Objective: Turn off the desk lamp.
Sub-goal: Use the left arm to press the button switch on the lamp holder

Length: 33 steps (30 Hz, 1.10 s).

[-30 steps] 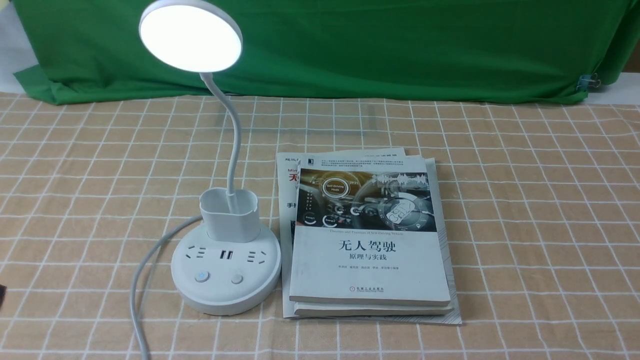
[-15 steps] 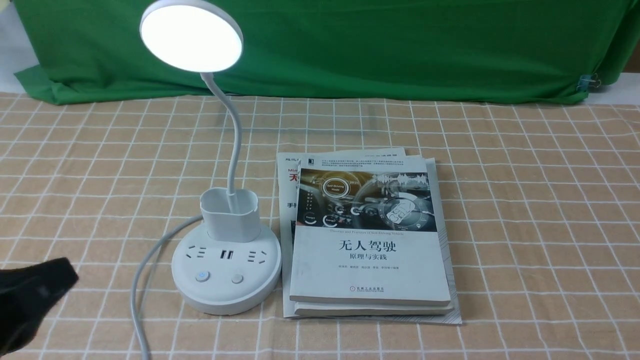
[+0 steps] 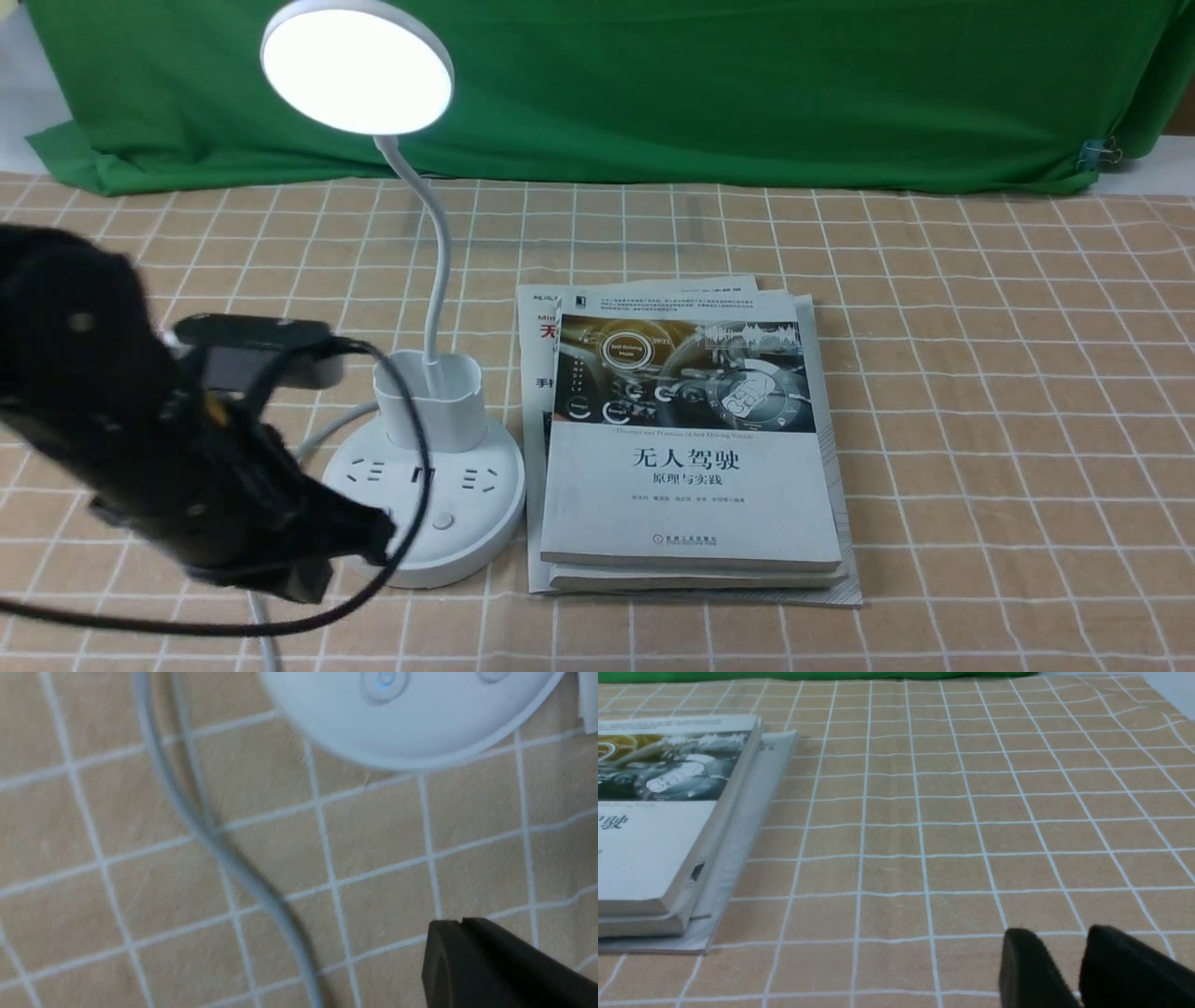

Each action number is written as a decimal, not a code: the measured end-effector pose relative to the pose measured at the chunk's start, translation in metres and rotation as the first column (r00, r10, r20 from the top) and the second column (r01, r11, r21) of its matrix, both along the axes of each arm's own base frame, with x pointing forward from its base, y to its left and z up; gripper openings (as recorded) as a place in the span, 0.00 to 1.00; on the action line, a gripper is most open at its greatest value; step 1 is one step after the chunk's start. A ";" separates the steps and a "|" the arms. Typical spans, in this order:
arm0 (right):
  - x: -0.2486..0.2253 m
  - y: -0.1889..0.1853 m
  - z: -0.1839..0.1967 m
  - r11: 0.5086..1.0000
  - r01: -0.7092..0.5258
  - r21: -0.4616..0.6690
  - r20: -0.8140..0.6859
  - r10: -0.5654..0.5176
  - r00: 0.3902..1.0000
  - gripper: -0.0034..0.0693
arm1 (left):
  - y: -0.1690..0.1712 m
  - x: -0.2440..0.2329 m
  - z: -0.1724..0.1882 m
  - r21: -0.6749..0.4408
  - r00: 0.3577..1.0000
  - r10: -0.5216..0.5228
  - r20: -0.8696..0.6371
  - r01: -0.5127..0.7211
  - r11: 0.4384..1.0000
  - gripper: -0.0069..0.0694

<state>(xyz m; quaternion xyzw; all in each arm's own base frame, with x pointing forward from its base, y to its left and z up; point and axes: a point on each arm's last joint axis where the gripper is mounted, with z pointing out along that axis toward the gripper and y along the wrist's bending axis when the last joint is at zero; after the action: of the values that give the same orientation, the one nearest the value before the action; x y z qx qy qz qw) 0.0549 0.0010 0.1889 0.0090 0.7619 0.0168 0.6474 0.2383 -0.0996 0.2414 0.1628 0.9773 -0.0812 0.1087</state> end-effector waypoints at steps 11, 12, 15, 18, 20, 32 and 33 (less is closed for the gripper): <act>0.000 0.000 0.000 1.000 0.000 0.000 0.000 0.000 1.000 0.38 | -0.046 0.062 -0.019 0.047 0.997 -0.078 -0.010 0.078 0.996 0.08; 0.000 0.000 0.000 1.000 0.000 0.000 0.000 0.000 1.000 0.38 | -0.047 0.065 -0.022 0.051 0.997 -0.078 -0.012 0.078 0.996 0.08; 0.000 0.000 0.000 1.000 0.000 0.000 0.000 0.000 1.000 0.38 | -0.050 0.071 -0.033 0.056 0.997 -0.073 -0.025 0.074 0.996 0.08; 0.000 0.000 0.000 1.000 0.000 0.000 0.000 0.000 1.000 0.38 | -0.051 0.074 -0.049 0.072 0.995 -0.071 -0.071 0.076 0.994 0.08; 0.000 0.000 0.000 1.000 0.000 0.000 0.000 0.000 1.000 0.38 | -0.052 0.076 -0.051 0.075 0.994 -0.071 -0.079 0.077 0.994 0.08; 0.000 0.000 0.000 1.000 0.000 0.000 0.000 0.000 1.000 0.38 | -0.049 0.072 -0.031 0.066 0.997 -0.069 -0.025 0.071 0.995 0.08; 0.000 0.000 0.000 1.000 0.000 0.000 0.000 0.000 1.000 0.38 | -0.049 0.072 -0.028 0.062 0.998 -0.068 -0.013 0.069 0.996 0.08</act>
<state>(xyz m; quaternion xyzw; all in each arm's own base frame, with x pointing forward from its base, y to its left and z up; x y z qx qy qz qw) 0.0549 0.0010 0.1889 0.0090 0.7619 0.0168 0.6474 0.3098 -0.1487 0.2135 0.1990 0.9738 -0.0554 0.0952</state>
